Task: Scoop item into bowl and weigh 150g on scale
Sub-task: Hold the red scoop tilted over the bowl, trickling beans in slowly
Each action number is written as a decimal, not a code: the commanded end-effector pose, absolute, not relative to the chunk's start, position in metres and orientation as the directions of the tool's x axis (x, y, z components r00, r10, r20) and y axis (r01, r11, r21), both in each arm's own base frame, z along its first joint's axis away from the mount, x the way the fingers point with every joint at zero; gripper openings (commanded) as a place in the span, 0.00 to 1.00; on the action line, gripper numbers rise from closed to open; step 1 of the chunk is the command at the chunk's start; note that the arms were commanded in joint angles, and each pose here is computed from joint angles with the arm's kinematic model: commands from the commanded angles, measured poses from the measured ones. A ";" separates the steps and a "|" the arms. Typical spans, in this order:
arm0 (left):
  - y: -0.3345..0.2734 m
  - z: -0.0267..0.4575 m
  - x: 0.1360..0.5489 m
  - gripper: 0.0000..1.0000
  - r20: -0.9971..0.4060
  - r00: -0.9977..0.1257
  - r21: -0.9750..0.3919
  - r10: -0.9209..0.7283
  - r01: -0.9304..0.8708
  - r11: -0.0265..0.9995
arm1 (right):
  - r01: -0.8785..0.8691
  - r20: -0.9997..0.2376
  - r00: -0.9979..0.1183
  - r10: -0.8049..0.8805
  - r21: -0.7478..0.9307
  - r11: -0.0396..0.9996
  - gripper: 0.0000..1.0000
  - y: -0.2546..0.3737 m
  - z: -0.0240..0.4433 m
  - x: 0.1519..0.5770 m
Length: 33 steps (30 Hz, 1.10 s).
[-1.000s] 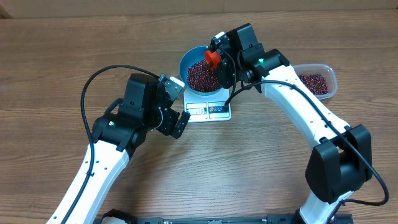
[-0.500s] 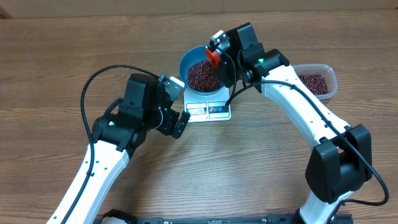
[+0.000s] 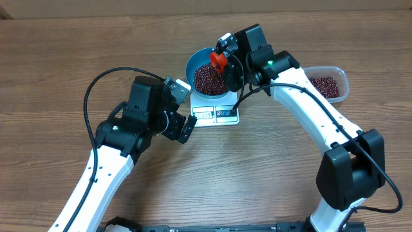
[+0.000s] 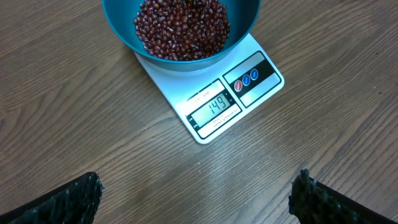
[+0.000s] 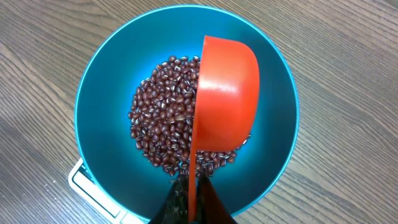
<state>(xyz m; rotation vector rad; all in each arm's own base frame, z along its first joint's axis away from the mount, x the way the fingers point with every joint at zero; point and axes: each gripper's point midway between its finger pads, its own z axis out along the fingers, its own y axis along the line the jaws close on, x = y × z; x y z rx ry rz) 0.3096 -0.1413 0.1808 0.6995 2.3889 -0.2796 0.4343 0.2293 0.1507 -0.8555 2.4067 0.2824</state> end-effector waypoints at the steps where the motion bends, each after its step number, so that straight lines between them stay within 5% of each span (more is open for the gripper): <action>1: -0.141 0.182 0.309 1.00 -0.630 -0.650 -0.021 0.425 0.561 0.827 | -0.632 -0.619 -0.614 -0.489 0.014 0.775 0.04 0.234 0.173 0.441; 33: -0.141 0.182 0.309 1.00 -0.629 -0.651 -0.022 0.425 0.561 0.827 | -0.634 -0.646 -0.550 -0.529 -0.088 0.768 0.04 0.229 0.180 0.456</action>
